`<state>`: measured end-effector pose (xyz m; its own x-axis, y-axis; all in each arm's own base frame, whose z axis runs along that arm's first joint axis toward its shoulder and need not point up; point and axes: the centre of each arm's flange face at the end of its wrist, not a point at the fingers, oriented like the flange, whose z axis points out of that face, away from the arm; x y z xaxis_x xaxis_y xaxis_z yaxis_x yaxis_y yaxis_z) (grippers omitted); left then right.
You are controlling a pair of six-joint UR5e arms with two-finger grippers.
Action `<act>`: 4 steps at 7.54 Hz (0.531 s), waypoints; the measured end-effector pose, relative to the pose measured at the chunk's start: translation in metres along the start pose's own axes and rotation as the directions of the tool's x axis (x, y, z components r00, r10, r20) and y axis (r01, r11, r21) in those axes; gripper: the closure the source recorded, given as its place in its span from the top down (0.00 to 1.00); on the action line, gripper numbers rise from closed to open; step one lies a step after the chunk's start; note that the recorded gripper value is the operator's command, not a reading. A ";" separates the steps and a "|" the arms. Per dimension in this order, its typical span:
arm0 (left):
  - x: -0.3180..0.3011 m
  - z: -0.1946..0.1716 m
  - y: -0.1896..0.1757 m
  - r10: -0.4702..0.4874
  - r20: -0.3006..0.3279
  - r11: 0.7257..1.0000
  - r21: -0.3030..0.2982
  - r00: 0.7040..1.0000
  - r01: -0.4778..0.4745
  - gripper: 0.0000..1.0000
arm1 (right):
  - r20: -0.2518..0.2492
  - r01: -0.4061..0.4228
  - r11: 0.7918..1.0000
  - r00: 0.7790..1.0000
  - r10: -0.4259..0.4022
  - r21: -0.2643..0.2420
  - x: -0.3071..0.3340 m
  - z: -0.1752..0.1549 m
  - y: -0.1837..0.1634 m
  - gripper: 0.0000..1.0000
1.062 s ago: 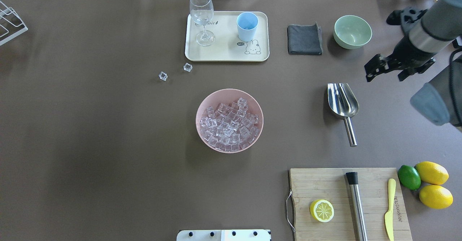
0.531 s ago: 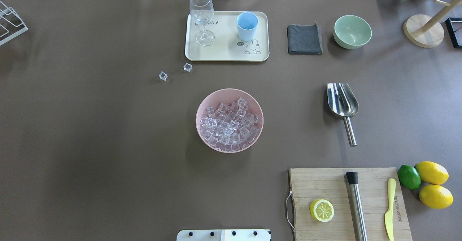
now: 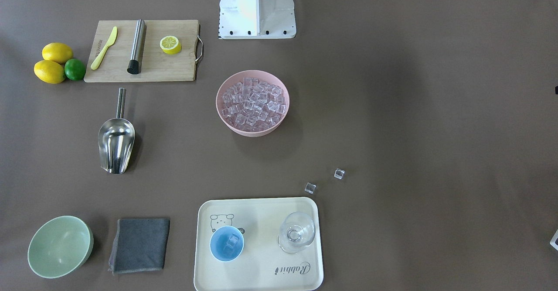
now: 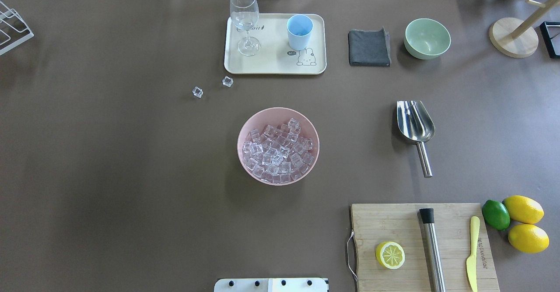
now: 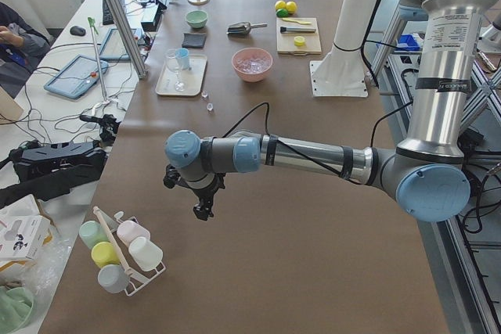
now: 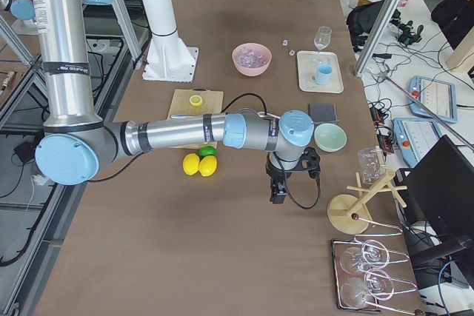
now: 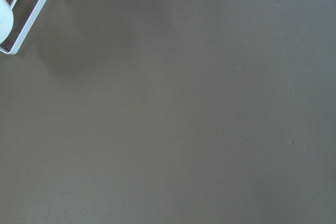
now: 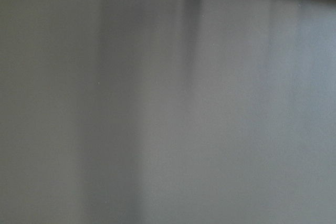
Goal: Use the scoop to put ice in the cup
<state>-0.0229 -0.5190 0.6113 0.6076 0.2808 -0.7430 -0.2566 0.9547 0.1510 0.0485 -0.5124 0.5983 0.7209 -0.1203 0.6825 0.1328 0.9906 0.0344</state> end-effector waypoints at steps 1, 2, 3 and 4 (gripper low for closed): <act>0.001 0.001 0.008 -0.003 0.003 1.000 -0.001 1.000 0.003 0.97 | 0.000 -0.001 1.000 1.000 0.001 -0.001 0.001 0.001 0.000 1.00; -0.003 0.006 0.018 -0.014 0.001 1.000 -0.011 1.000 0.014 0.97 | -0.001 0.000 1.000 1.000 0.000 0.000 0.001 0.000 0.000 1.00; -0.006 0.010 0.024 -0.021 0.001 1.000 -0.018 1.000 0.021 0.97 | -0.001 -0.002 1.000 1.000 0.002 -0.002 0.002 0.001 0.000 1.00; -0.008 0.012 0.026 -0.025 0.003 0.999 -0.022 1.000 0.025 0.97 | -0.001 -0.004 1.000 1.000 0.004 -0.004 0.003 0.002 0.000 1.00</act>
<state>-0.0256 -0.4949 0.6285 0.6163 0.2573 -0.7443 -0.2579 0.9589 0.1179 0.0489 -0.5128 0.6017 0.7220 -0.1164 0.6820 0.1324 0.9908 0.0290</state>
